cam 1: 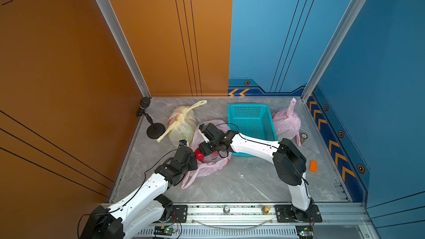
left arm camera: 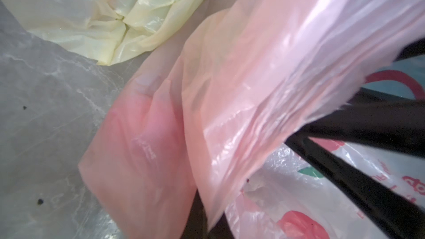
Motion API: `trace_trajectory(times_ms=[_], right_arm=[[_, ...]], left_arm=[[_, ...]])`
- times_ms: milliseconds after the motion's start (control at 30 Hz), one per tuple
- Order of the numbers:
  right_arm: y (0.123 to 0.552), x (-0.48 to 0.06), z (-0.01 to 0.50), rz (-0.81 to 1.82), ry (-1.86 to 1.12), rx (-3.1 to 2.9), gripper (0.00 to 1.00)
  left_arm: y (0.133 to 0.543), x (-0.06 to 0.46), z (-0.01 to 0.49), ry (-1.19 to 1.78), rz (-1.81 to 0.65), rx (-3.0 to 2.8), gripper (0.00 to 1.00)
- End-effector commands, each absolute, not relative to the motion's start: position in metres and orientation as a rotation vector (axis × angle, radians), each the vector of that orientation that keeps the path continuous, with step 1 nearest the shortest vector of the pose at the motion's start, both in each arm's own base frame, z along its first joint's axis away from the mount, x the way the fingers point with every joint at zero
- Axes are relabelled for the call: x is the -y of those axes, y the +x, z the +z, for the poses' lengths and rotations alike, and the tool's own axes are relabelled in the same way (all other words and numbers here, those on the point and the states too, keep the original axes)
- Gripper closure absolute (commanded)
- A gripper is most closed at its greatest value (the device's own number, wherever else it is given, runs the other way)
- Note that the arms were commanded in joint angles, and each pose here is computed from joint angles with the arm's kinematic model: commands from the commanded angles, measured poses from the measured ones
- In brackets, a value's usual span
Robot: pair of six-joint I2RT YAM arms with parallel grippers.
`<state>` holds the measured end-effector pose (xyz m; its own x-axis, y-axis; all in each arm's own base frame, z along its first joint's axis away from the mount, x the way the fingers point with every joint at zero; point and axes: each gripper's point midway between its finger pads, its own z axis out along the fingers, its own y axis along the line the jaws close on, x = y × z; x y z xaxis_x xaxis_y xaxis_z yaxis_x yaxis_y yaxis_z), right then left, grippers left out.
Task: Untie the knot of a plastic bag & take out the apple
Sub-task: Pick up the apple from the plastic bag.
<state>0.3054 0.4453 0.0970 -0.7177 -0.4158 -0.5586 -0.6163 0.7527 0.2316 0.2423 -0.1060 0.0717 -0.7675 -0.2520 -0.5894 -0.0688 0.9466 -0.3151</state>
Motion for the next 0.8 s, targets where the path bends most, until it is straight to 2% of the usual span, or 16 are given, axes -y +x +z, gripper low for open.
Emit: trace_trajectory(times_ms=[0, 233, 433, 533, 700, 767], right_arm=[[0.321, -0.457, 0.086, 0.571, -0.735, -2.453, 0.33], [0.341, -0.471, 0.082, 0.599, -0.634, -2.39, 0.29], [0.347, -0.482, 0.075, 0.64, -0.608, -2.375, 0.22], [0.35, -0.485, 0.064, 0.631, -0.603, -2.396, 0.22], [0.357, -0.483, 0.051, 0.591, -0.578, -2.409, 0.24], [0.357, -0.484, 0.05, 0.599, -0.58, -2.401, 0.33]], left_arm=[[0.242, 0.103, 0.072, -0.299, -0.417, -2.411, 1.0], [0.244, 0.102, 0.071, -0.39, -0.555, -2.365, 1.0], [0.244, 0.105, 0.073, -0.373, -0.579, -2.38, 1.0], [0.246, 0.107, 0.075, -0.369, -0.592, -2.375, 1.0], [0.248, 0.11, 0.078, -0.36, -0.6, -2.375, 1.0], [0.248, 0.11, 0.079, -0.36, -0.6, -2.377, 1.0]])
